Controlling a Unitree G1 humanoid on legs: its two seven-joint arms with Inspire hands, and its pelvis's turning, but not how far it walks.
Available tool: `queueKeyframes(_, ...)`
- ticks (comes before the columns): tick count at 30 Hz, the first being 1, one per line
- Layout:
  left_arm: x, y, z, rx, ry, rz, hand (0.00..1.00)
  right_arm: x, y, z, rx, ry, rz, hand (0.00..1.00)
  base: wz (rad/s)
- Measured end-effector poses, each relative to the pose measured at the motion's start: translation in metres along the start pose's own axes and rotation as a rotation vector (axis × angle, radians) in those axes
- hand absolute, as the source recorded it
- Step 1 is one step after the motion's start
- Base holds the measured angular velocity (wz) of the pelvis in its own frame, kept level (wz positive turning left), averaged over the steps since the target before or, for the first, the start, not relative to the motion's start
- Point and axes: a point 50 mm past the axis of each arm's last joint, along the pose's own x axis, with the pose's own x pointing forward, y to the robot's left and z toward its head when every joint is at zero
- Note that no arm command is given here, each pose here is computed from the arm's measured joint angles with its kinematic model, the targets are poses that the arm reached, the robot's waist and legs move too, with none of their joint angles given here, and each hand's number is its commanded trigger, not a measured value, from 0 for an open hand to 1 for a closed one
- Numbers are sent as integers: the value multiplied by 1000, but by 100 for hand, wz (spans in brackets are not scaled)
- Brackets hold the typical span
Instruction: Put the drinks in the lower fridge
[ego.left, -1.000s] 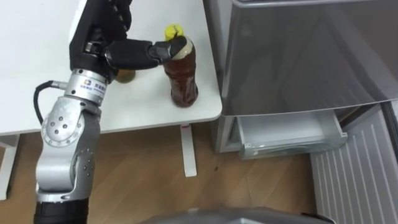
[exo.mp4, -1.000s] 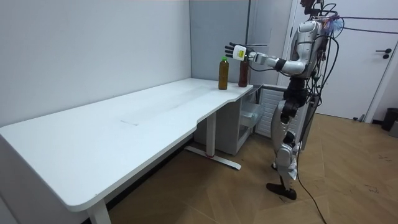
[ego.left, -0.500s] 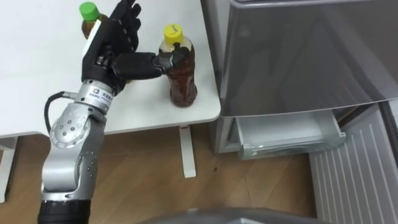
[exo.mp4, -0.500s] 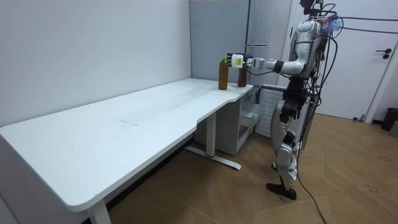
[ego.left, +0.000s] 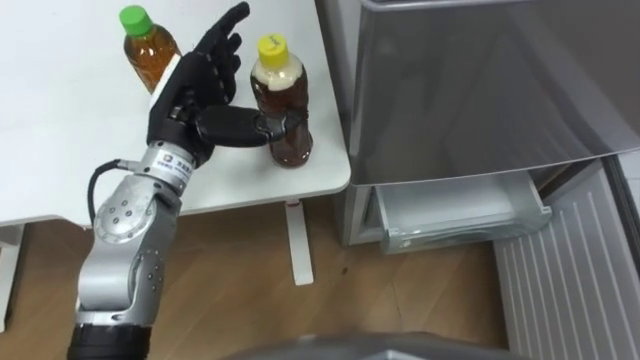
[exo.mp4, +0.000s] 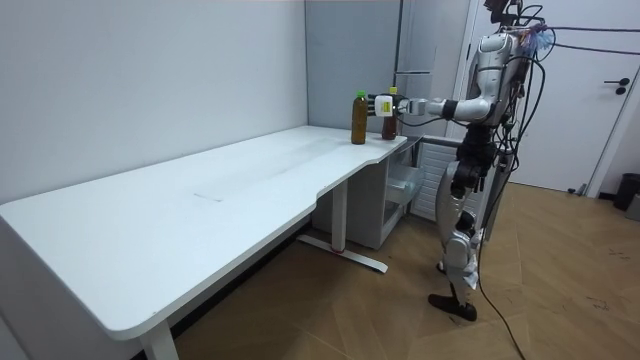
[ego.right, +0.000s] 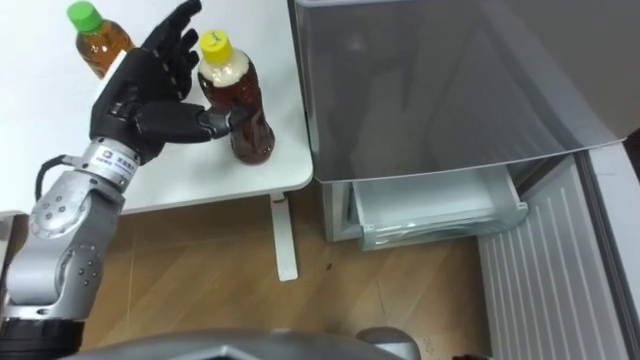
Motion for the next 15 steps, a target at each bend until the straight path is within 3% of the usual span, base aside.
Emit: queueKeyframes(15, 1, -4, -4, -5, 14, -20, 0, 0, -1, 4, -4, -15, 0, 0, 0)
